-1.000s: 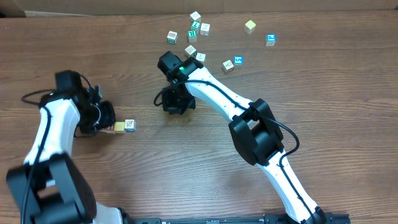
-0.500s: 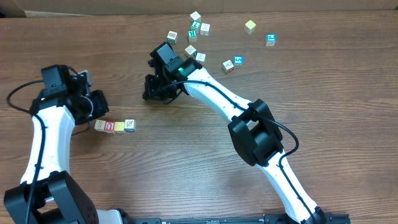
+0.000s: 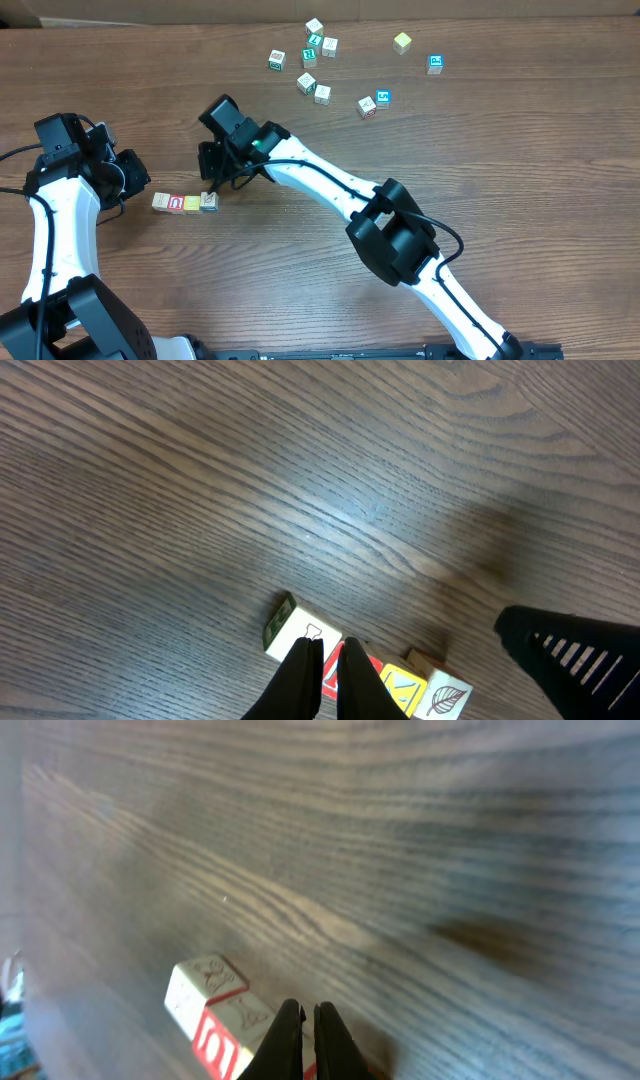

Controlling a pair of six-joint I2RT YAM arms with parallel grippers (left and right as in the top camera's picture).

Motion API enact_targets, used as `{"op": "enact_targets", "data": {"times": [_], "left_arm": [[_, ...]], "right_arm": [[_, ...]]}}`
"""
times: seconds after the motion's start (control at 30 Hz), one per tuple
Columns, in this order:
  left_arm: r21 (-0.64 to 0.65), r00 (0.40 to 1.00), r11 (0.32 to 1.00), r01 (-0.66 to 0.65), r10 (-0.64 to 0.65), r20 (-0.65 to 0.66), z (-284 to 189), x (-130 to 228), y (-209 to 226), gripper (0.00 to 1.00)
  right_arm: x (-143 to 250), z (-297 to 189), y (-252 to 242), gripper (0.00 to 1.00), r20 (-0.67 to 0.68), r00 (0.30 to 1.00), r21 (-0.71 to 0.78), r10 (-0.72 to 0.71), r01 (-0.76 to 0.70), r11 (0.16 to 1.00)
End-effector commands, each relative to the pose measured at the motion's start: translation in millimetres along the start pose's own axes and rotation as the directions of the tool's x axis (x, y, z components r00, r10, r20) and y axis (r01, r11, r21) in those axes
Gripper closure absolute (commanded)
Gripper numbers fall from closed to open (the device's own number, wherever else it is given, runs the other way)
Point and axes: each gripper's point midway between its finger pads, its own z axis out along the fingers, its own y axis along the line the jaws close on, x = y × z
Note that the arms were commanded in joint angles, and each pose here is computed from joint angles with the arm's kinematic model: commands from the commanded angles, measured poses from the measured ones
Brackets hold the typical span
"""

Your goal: Form a horizontal line

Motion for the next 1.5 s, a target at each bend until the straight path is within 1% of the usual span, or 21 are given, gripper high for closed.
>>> {"op": "enact_targets", "data": {"times": [0.0,0.2,0.63,0.8,1.03,1.23,1.47], "left_arm": [[-0.006,1.000,1.000,0.010,-0.010,0.011,-1.0,-2.7,1.2,0.93],[-0.006,1.000,1.000,0.010,-0.010,0.010,-1.0,-2.6,1.0,0.93],[-0.006,1.000,1.000,0.011,-0.010,0.008,-1.0,-2.0,1.1,0.92],[-0.006,1.000,1.000,0.011,-0.010,0.008,-1.0,-2.0,1.1,0.92],[-0.006,1.000,1.000,0.011,-0.010,0.008,-1.0,-2.0,1.1,0.93],[-0.006,1.000,1.000,0.011,-0.011,0.007,-1.0,-1.9,1.1,0.93],[-0.006,1.000,1.000,0.011,-0.011,0.007,-1.0,-1.8,1.1,0.93]], "right_arm": [[-8.7,3.6,-13.2,0.96,0.072,0.997,0.084,-0.002,-0.004,0.996],[-6.5,4.4,-13.6,0.96,0.068,0.998,0.089,-0.003,-0.003,0.996],[12.1,10.3,-23.2,0.96,0.017,1.000,0.127,0.005,-0.007,0.992],[10.8,10.7,-22.1,0.93,0.023,1.000,0.121,0.003,-0.006,0.993],[17.0,12.7,-16.2,0.96,0.010,1.000,0.113,-0.005,0.004,0.994],[27.5,14.9,-11.5,0.96,-0.013,1.000,0.116,-0.014,0.015,0.993],[31.1,15.3,-10.3,0.96,-0.026,1.000,0.113,-0.013,0.016,0.993]]}}
